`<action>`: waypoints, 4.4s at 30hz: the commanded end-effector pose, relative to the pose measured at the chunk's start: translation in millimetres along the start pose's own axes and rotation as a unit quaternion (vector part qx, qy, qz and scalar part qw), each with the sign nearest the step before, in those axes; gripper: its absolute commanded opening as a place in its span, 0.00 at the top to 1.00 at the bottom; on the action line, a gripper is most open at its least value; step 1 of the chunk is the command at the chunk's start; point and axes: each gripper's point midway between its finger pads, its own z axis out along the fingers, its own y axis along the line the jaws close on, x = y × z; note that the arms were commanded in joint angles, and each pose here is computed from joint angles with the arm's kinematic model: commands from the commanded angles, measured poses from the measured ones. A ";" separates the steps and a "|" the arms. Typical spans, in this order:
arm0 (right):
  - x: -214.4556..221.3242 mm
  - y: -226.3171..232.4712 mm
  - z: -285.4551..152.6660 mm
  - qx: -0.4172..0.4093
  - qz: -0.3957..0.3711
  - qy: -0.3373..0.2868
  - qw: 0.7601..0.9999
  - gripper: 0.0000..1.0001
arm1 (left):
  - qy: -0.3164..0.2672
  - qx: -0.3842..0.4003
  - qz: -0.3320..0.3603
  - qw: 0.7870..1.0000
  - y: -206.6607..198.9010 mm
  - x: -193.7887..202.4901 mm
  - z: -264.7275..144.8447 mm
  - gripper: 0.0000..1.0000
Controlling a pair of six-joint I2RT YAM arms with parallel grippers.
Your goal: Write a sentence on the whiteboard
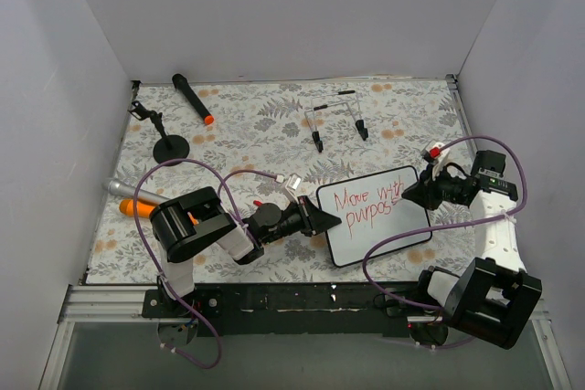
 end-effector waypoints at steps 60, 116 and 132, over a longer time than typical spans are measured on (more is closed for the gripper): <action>-49.7 83.9 -5.8 -0.112 -0.093 -0.052 0.988 0.99 | -0.101 0.047 0.059 0.992 -42.5 -43.9 -24.8 1.00; -20.4 181.8 71.6 -0.312 -0.287 -0.010 0.906 0.99 | -0.185 -0.017 -0.019 0.982 -22.9 -74.7 -31.3 1.00; -20.3 178.0 79.1 -0.301 -0.283 -0.008 0.911 0.99 | -0.181 -0.011 -0.024 0.983 -23.0 -72.5 -27.5 1.00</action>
